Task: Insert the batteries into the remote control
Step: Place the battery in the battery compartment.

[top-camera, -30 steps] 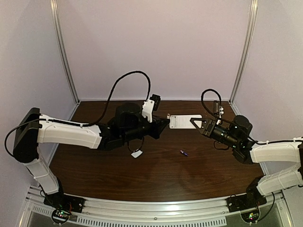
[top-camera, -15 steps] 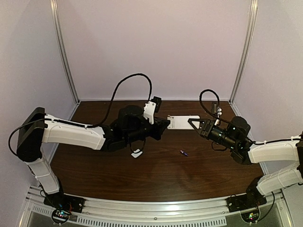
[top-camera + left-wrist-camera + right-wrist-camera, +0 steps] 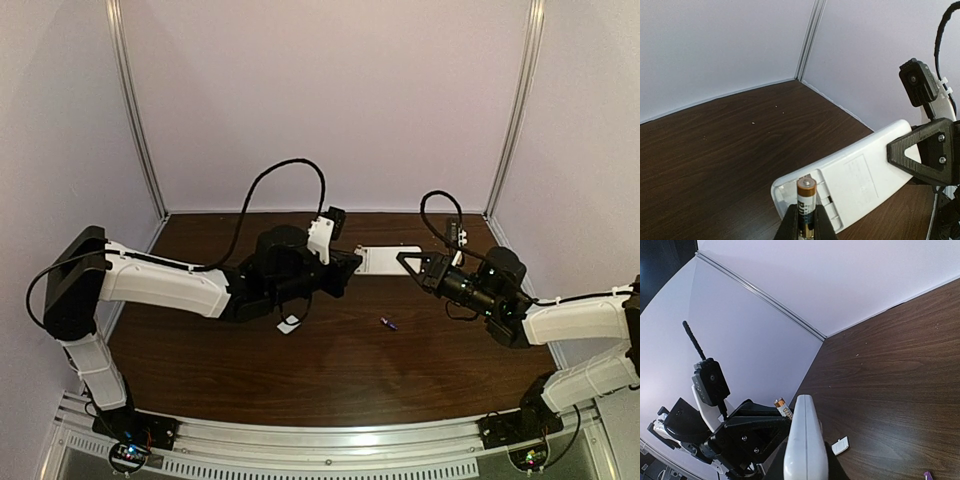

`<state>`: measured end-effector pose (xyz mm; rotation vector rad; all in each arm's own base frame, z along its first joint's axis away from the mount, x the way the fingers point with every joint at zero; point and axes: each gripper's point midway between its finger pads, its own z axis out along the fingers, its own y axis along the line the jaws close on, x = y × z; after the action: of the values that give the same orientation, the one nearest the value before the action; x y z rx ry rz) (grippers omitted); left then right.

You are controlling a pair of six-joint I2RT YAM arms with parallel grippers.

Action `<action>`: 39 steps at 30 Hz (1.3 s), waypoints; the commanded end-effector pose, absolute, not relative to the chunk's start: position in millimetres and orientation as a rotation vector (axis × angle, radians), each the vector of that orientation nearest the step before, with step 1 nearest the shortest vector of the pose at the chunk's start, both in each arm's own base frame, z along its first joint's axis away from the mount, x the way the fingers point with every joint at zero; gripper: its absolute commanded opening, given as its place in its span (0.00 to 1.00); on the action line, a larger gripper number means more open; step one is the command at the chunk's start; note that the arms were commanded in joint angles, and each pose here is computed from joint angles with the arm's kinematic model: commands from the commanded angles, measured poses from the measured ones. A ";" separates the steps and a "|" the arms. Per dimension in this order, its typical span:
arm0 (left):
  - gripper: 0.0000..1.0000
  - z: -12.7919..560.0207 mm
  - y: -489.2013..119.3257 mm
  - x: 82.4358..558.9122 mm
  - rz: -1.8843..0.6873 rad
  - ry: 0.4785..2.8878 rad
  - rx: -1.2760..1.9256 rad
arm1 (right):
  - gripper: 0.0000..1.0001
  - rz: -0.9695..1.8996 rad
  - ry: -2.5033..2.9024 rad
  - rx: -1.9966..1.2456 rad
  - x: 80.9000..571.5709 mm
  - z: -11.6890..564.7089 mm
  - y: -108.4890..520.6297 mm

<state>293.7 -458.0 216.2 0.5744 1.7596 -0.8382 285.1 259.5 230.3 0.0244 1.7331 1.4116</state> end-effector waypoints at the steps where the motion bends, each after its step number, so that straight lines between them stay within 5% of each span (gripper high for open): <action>1: 0.00 226.1 -461.8 303.2 -0.820 1.720 0.548 | 0.00 1.438 1.693 0.021 285.5 244.4 263.4; 15: 0.00 204.9 -456.9 313.9 -0.740 1.763 0.512 | 0.00 1.470 1.675 0.043 283.8 248.9 262.7; 39: 0.19 195.0 -451.7 317.6 -0.699 1.787 0.494 | 0.00 1.477 1.668 0.036 284.1 250.9 264.2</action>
<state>304.8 -458.4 209.6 0.5106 1.7563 -0.7720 287.7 258.7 223.8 0.0765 1.7614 1.4205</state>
